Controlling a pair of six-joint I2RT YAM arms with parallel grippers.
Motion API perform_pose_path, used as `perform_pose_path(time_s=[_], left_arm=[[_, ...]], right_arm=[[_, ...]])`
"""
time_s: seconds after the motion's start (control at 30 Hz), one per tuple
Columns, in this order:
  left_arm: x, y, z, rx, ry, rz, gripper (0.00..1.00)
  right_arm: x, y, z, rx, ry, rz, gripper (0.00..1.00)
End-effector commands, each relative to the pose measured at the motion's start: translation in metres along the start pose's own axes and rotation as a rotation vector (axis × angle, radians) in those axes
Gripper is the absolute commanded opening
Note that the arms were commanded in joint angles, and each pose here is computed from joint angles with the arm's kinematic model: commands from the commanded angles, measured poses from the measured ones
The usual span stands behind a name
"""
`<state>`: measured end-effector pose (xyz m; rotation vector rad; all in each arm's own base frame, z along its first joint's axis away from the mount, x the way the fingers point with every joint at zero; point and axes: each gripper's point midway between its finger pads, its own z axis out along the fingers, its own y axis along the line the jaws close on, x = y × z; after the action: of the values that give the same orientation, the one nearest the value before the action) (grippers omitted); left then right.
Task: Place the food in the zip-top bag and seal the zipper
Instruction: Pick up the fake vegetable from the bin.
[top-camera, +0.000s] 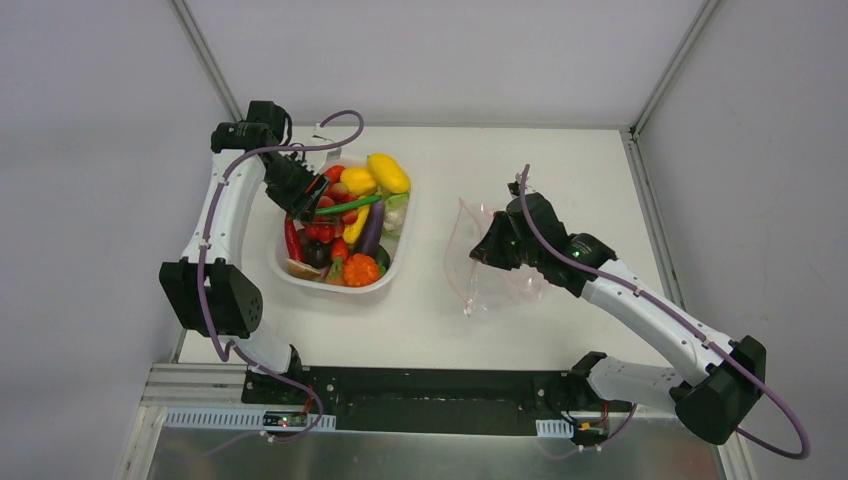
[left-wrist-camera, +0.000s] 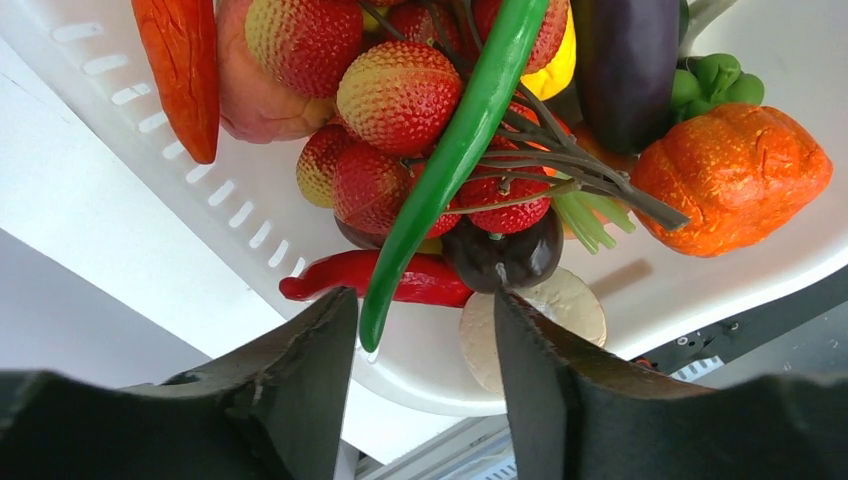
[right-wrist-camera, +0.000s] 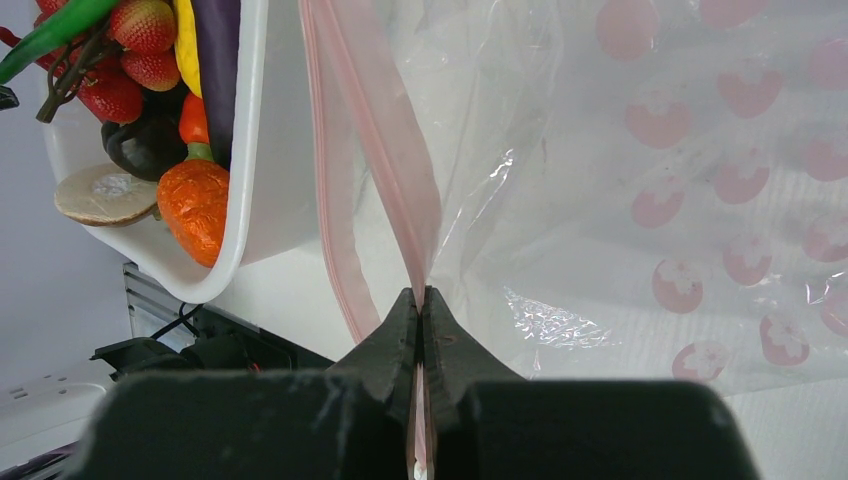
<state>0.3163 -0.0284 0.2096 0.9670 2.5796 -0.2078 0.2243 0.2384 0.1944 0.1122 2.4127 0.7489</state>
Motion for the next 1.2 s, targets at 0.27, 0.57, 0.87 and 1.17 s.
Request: perform_pose_path(time_s=[0.27, 0.57, 0.87, 1.17], left_arm=[[0.012, -0.005, 0.003, 0.038, 0.034, -0.016, 0.36], [0.020, 0.002, 0.004, 0.000, 0.073, -0.022, 0.50], [0.020, 0.001, 0.015, 0.044, 0.092, -0.032, 0.45], [0.014, -0.010, -0.004, 0.049, 0.038, -0.031, 0.17]], right_arm=[[-0.005, 0.000, -0.005, -0.006, -0.028, -0.012, 0.00], [-0.004, -0.002, -0.004, -0.003, -0.023, -0.015, 0.01], [-0.003, -0.002, -0.003, -0.001, -0.019, -0.015, 0.02], [-0.004, -0.002, -0.004, -0.003, -0.026, -0.008, 0.02]])
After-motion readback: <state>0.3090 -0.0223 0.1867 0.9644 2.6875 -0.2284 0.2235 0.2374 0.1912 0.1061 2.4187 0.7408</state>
